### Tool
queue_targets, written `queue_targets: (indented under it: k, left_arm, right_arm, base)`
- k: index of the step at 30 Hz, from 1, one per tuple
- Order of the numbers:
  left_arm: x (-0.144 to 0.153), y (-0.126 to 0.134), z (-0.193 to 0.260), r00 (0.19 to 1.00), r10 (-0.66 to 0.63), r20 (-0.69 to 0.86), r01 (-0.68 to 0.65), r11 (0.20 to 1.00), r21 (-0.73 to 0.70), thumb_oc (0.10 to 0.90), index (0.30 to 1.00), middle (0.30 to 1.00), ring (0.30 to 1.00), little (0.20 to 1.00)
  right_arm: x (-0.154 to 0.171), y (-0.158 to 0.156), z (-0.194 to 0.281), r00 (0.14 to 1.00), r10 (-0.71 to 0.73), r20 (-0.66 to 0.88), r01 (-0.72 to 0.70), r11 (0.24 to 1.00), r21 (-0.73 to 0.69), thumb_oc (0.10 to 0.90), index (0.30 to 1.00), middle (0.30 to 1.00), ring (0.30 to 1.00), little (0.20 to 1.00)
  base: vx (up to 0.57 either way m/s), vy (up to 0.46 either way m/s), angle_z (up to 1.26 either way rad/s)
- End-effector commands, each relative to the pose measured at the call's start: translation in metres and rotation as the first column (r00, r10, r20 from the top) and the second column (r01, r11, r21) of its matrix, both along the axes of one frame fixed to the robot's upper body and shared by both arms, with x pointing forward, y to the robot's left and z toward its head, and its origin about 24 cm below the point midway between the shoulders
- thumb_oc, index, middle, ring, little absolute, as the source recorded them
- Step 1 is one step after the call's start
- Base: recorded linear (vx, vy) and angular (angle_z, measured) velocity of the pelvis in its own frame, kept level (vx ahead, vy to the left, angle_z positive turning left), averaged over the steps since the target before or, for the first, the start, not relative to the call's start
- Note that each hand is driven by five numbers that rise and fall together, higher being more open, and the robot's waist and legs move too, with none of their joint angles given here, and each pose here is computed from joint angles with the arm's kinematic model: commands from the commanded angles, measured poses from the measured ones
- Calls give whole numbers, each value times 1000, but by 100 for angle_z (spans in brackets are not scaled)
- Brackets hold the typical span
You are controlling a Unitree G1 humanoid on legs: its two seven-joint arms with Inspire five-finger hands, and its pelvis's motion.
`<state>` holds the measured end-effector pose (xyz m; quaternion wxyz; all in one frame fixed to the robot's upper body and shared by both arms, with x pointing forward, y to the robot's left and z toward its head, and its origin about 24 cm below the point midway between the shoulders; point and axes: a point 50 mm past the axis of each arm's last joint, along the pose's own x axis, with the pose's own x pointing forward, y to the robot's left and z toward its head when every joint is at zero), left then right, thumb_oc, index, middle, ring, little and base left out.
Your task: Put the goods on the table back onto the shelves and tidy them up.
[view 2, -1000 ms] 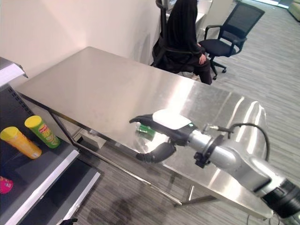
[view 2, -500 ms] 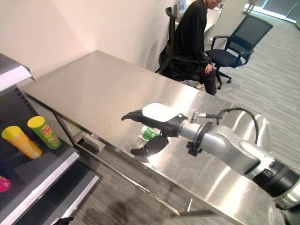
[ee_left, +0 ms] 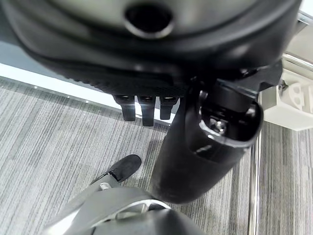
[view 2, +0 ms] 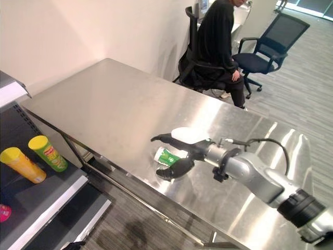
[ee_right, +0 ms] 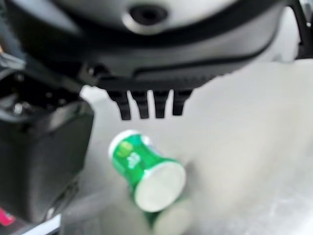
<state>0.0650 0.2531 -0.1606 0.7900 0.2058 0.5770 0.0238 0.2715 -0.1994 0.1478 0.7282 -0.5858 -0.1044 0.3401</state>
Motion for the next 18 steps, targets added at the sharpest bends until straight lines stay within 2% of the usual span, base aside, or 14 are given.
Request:
queue_targets:
  k: [1,18]
  left_arm:
    - [-16,-6,-5,998,-15,-64,13,999,-32,800,900,900,900,900]
    - [-17,-3,-4,998,-13,-67,11,1000,-27,800,900,900,900,900]
  right_arm:
    - [3,9,31,989,32,146,-46,995,91,800,900,900,900,900]
    - [-5,13,14,995,62,77,-68,995,78,800,900,900,900,900]
  base:
    - [4,-5,10]
    - [0,-1,2]
